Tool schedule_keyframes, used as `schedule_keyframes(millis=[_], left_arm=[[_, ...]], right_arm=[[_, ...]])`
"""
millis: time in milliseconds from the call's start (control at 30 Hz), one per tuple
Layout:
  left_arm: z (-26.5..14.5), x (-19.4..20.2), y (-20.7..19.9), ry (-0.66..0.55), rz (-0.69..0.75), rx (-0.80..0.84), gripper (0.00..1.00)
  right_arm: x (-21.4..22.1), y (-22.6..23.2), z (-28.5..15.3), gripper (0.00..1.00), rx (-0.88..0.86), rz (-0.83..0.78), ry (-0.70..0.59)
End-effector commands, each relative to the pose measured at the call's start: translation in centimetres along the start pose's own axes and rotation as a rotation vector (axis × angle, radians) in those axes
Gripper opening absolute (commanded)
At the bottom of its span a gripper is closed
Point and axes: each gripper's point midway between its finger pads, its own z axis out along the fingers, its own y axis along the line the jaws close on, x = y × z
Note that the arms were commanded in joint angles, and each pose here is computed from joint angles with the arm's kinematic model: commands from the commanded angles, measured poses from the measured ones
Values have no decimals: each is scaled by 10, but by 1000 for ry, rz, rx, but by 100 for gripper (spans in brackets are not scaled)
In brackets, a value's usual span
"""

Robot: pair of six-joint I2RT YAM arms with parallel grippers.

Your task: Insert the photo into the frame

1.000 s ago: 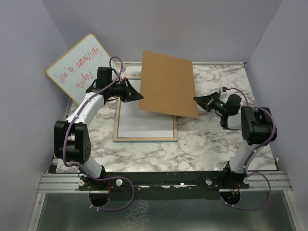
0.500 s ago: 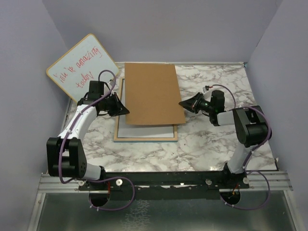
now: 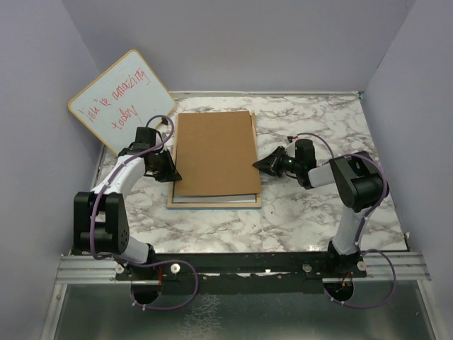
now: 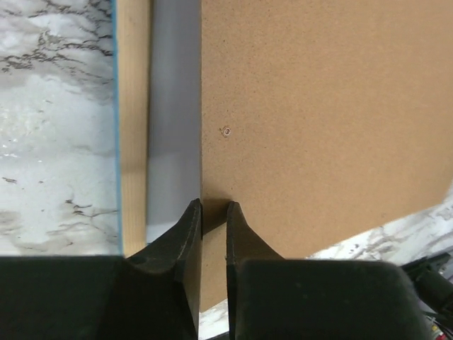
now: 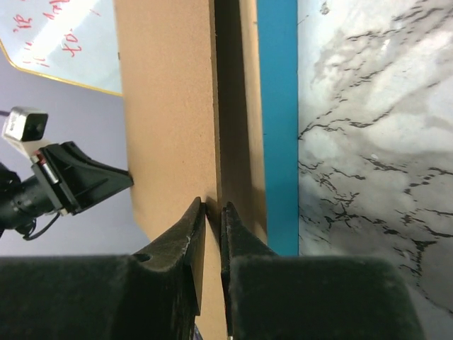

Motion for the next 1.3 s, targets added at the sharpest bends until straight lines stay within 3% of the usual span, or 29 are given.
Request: schedule_keyframes(millis=[0,567,967,1133,1267], left_arm=[[17,6,34,19,46,-143,15],[24,21,46,79,-9,-187,18],[17,30,64,105,-20,-291,13],[14,23,58,89,-14,-276,12],[7,3,53,32,12,-281,17]], right_arm=[[13,21,3,13,-61,-71,56],[23,19,-9,17,-23,-88,57],[36,13,-5,17,-6,-77,101],[37,12,-4,18,3,-73,107],[36,8,-5,22,45,-71,97]])
